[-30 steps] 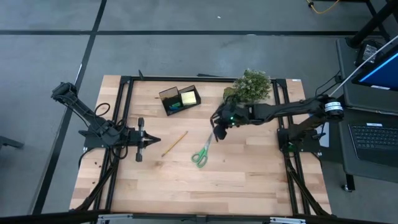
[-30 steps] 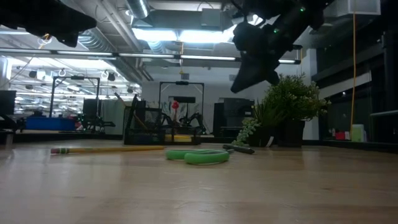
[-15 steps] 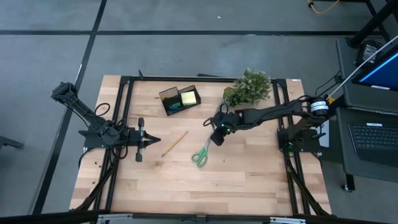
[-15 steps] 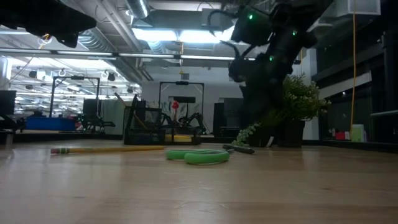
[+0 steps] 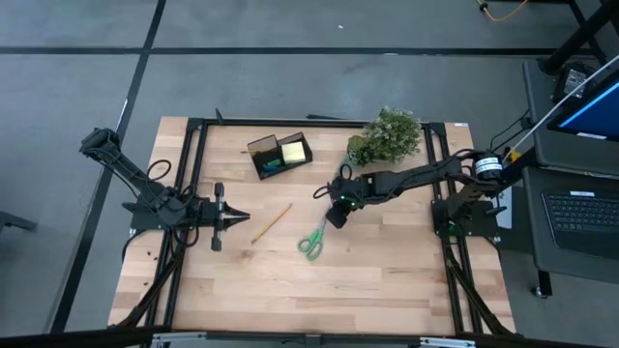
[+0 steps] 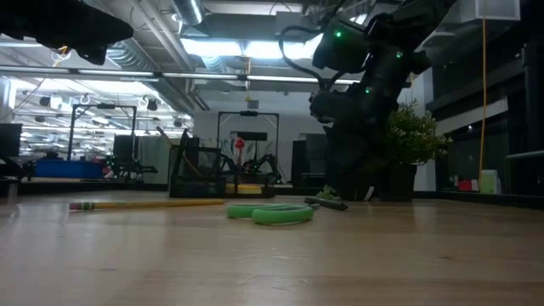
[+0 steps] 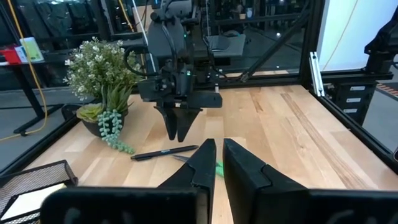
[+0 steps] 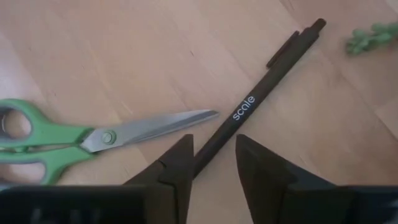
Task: Pick and place office supplies into organizer
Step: Put the black ball pen into the black desk organizer
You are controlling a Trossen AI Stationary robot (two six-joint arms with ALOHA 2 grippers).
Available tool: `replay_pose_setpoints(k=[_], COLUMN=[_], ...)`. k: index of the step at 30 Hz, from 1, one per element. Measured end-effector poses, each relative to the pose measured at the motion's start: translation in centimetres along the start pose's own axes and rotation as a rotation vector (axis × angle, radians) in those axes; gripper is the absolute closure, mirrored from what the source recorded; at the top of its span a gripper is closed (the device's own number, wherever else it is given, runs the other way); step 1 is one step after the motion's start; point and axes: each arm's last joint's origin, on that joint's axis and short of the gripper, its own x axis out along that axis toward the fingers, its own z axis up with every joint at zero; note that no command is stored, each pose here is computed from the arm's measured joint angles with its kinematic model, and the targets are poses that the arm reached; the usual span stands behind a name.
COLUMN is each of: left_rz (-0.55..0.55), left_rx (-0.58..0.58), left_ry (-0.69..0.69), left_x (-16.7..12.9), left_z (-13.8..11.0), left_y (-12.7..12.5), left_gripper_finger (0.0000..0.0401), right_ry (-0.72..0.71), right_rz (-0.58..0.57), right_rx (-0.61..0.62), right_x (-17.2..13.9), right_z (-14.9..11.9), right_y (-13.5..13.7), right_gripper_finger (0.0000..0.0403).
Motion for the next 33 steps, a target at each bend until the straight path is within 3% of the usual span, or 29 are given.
replay_pose_setpoints(k=[18, 33], left_rz=[0.044, 0.044], left_rx=[-0.008, -0.009], left_ry=[-0.001, -0.002], left_x=[0.0, 0.0], left_z=[0.0, 0.0], left_y=[0.1, 0.1], left_gripper_finger=[0.037, 0.037], right_ry=[0.029, 0.07], right_rz=[-0.06, -0.134], right_rx=[-0.01, -0.181], right_x=[3.1, 3.4], right_z=[-0.6, -1.1], right_y=[-0.3, -0.8], right_gripper_finger=[0.0274, 0.0284])
